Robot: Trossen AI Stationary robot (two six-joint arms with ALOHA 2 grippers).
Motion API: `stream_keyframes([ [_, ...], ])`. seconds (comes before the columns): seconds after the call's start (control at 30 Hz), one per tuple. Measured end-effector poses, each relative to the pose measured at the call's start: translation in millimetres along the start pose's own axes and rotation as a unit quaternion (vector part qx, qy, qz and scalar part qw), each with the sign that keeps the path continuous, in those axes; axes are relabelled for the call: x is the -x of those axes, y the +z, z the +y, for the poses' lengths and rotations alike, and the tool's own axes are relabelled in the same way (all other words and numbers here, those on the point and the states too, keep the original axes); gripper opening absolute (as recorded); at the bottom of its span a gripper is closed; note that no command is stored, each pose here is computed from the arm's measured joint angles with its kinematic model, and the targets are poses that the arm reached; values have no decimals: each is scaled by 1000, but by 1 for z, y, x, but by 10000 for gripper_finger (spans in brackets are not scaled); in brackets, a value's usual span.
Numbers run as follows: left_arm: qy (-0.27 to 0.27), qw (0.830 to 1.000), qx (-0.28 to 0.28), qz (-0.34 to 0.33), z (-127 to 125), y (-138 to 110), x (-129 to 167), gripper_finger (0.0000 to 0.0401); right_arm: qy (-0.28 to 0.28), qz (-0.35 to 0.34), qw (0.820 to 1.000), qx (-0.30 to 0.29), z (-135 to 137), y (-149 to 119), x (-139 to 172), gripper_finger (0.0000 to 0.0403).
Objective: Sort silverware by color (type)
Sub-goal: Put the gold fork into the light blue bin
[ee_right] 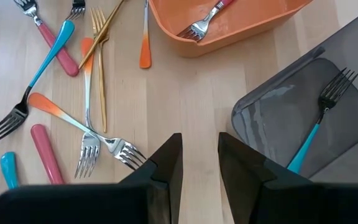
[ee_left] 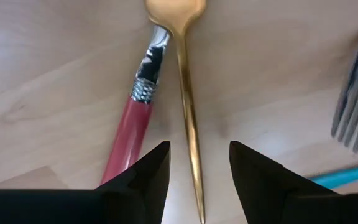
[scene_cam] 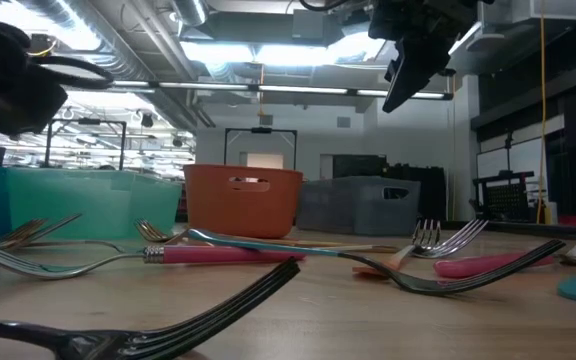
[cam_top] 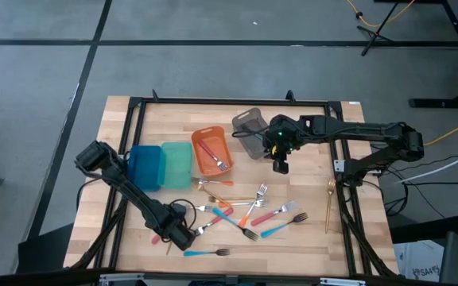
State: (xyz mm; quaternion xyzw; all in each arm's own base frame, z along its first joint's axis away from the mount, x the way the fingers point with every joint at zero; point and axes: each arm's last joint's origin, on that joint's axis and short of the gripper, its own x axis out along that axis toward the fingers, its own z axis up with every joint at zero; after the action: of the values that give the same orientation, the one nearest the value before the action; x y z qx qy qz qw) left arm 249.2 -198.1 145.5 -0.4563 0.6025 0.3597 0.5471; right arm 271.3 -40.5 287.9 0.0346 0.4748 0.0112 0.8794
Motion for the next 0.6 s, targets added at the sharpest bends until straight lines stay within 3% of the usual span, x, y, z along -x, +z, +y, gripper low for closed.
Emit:
stream_keyframes([
  [0.6, 14, 1000, 19, -12, 0, 1, -7, 149, 0, -1, 1000, 0, 0, 0, 0, 95],
])
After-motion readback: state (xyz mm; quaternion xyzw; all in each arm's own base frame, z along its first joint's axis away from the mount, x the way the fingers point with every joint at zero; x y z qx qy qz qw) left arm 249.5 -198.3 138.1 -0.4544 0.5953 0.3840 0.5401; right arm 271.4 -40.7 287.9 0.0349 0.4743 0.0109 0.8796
